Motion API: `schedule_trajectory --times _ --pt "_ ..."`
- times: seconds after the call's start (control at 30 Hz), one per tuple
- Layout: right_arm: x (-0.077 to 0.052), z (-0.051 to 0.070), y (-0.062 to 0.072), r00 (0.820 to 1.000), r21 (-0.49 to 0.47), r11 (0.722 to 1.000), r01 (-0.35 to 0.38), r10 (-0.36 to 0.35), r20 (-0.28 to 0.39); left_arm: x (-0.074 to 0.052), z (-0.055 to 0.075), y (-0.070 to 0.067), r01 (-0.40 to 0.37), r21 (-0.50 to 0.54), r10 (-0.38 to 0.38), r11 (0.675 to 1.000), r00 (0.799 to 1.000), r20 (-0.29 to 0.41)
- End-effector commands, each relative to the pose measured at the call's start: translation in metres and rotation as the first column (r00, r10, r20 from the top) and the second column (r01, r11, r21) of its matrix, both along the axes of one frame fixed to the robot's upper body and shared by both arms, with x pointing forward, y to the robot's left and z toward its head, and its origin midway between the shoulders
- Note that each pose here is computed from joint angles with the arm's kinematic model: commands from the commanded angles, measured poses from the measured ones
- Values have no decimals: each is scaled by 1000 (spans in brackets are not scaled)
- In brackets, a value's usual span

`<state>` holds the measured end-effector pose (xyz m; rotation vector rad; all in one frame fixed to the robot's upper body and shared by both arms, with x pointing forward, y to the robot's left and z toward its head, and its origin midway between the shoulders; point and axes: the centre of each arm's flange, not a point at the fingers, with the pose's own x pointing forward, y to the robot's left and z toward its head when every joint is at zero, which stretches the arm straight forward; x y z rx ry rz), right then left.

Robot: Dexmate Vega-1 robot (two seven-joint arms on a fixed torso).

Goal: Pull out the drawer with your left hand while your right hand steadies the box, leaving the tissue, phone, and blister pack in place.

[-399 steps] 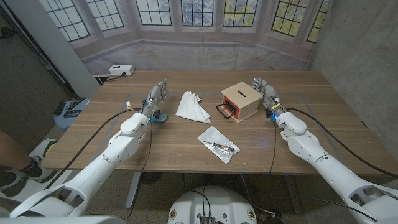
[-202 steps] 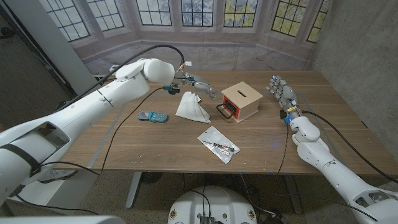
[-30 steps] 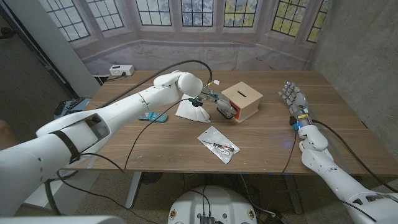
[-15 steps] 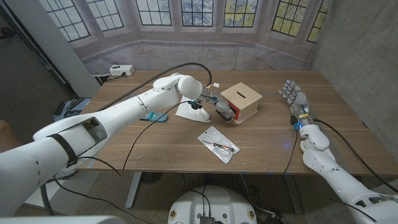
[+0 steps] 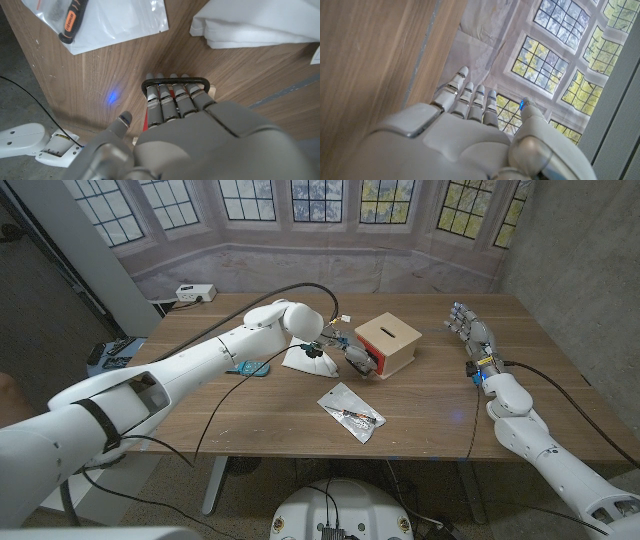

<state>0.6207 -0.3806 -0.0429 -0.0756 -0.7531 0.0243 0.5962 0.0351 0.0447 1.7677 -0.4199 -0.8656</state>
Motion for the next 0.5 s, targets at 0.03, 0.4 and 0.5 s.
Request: schedule_trajectory --times 0.03,0.4,0.5 --pt "-11 13 18 997 -179 982 68 -70 -8 0 -2 4 -3 -2 3 1000 1000 -8" --pt "-21 27 38 993 -343 932 113 -117 9 0 -3 5 -4 -3 4 1000 1000 -11" --pt "-25 31 45 991 -384 915 128 -128 26 0 -3 5 -3 -5 3 1000 1000 -12"
